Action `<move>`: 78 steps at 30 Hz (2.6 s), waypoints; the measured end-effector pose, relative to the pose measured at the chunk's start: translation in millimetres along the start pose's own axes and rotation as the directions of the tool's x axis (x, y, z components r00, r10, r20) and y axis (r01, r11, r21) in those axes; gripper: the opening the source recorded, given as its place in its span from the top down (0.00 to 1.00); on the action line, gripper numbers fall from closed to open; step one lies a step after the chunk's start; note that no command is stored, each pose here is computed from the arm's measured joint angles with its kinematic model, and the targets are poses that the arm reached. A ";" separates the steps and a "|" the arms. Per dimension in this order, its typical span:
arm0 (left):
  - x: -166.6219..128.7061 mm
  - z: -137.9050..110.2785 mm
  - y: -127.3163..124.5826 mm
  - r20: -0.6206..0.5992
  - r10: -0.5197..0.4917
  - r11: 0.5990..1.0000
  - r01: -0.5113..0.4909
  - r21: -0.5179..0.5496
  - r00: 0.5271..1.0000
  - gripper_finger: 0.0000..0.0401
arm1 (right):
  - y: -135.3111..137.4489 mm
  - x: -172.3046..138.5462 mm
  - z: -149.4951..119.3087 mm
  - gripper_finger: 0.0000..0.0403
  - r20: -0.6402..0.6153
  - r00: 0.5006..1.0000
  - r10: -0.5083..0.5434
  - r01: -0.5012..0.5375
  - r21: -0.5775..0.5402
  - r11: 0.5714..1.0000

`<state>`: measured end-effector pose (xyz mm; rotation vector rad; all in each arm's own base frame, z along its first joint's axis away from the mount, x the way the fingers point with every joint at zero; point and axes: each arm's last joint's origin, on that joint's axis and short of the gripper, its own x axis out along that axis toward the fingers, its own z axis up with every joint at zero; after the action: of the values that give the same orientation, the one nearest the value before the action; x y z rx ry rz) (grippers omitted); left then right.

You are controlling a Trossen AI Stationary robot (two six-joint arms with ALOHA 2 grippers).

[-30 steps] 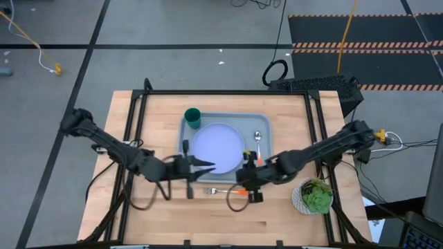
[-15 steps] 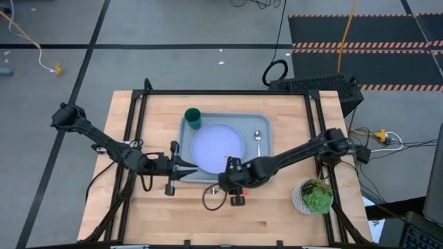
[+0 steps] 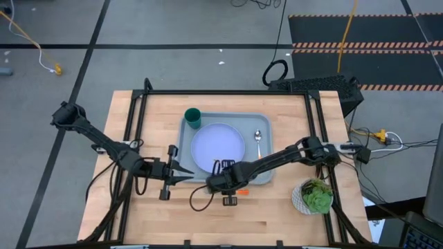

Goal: Pick and place plate/cup/fork/spoon on tray
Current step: Put the orange fork on the gray serving tray in between the violet plate and orange spoon

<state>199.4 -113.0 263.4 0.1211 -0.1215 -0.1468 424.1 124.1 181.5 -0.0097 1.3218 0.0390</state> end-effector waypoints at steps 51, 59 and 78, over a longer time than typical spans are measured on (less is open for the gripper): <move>-5.1 1.2 -12.7 -0.002 -0.060 0.993 0.059 -0.099 0.998 0.84 | 17.8 38.5 -19.2 0.87 0.088 0.995 0.053 -0.056 0.030 0.998; -5.2 1.8 -12.9 0.005 -0.060 0.992 0.060 -0.114 0.998 0.84 | 27.1 38.4 -21.6 0.98 0.100 0.994 0.036 -0.033 -0.033 0.999; -5.4 9.3 -10.3 0.071 -0.009 0.988 0.019 -0.153 0.997 0.84 | 59.2 -63.8 -27.6 1.00 0.361 0.929 0.082 -0.072 -0.042 0.997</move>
<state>191.5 -123.3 270.6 -0.0368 -0.1792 -0.1739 379.6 181.0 237.4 0.0245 0.9499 0.1213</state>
